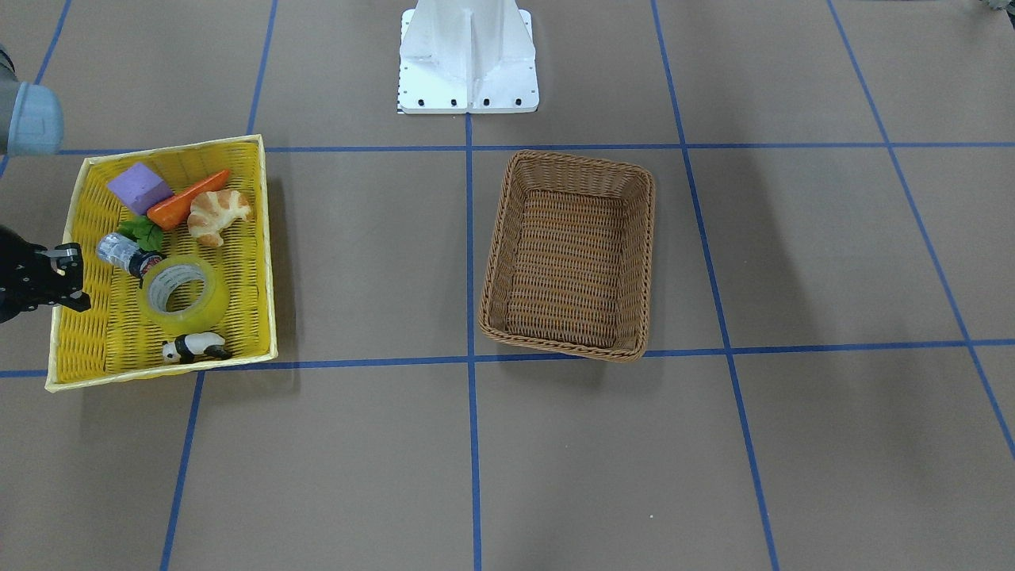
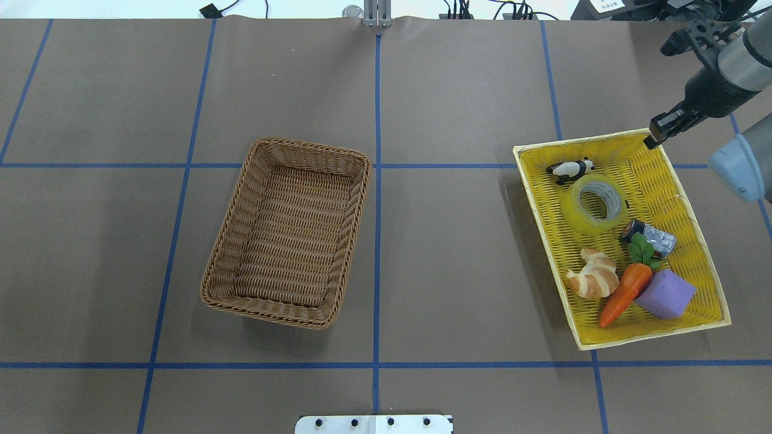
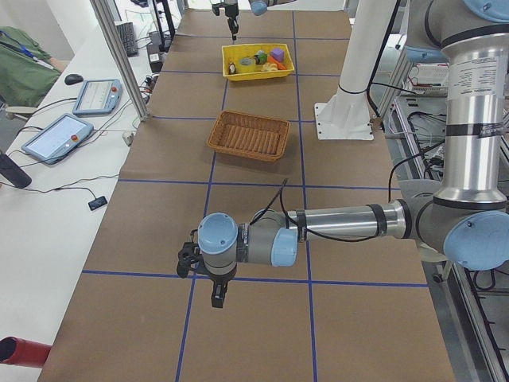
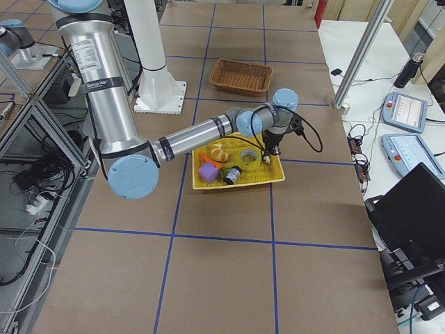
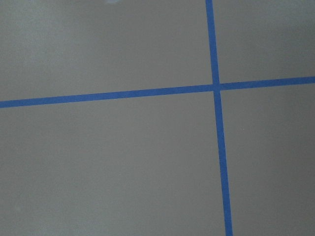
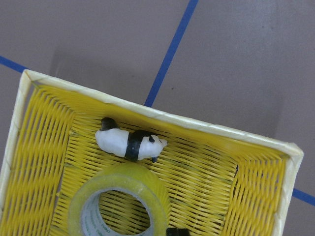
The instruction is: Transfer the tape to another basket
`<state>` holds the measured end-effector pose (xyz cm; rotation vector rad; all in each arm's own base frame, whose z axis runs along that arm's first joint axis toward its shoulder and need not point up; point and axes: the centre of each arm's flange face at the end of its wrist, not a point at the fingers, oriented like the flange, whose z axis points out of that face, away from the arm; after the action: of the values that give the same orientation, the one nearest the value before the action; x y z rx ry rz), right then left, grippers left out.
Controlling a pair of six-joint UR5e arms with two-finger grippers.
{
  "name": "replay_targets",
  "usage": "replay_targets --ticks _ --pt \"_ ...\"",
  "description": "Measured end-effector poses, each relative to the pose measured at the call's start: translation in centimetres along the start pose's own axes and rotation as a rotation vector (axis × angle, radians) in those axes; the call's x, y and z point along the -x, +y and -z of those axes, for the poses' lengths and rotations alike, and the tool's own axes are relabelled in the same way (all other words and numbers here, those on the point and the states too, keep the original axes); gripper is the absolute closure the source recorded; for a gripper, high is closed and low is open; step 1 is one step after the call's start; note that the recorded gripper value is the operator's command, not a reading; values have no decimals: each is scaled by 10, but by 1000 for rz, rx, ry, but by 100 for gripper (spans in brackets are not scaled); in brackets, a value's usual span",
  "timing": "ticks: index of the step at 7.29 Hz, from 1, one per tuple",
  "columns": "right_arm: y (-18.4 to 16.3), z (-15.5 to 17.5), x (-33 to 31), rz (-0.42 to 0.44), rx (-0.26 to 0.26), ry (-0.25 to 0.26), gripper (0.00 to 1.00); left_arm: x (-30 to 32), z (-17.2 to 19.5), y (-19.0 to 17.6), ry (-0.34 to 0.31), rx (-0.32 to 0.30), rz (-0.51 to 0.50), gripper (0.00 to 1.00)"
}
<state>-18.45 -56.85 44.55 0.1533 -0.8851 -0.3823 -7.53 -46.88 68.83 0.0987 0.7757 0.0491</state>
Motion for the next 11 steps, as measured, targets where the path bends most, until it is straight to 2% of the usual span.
replay_targets --ticks 1,2,4,7,8,9,10,11 --pt "0 -10 7 11 16 -3 48 0 0 0 0 0 0 2" --pt "2 -34 21 36 52 5 32 0 0 0 0 1 0 2" --pt "5 -75 46 87 105 41 30 1 -1 0 0 2 0 2" --pt "12 -115 49 105 161 99 30 2 -1 -1 0 3 1 2" --pt "12 -118 42 97 167 110 30 1 -1 -2 0 2 1 2" --pt "12 -116 36 87 166 113 38 1 -1 -2 0 2 1 2" --pt "11 -114 31 80 165 115 78 1 -1 -2 0 1 1 2" --pt "11 -114 30 77 164 118 100 1 -1 -2 -1 0 0 2"
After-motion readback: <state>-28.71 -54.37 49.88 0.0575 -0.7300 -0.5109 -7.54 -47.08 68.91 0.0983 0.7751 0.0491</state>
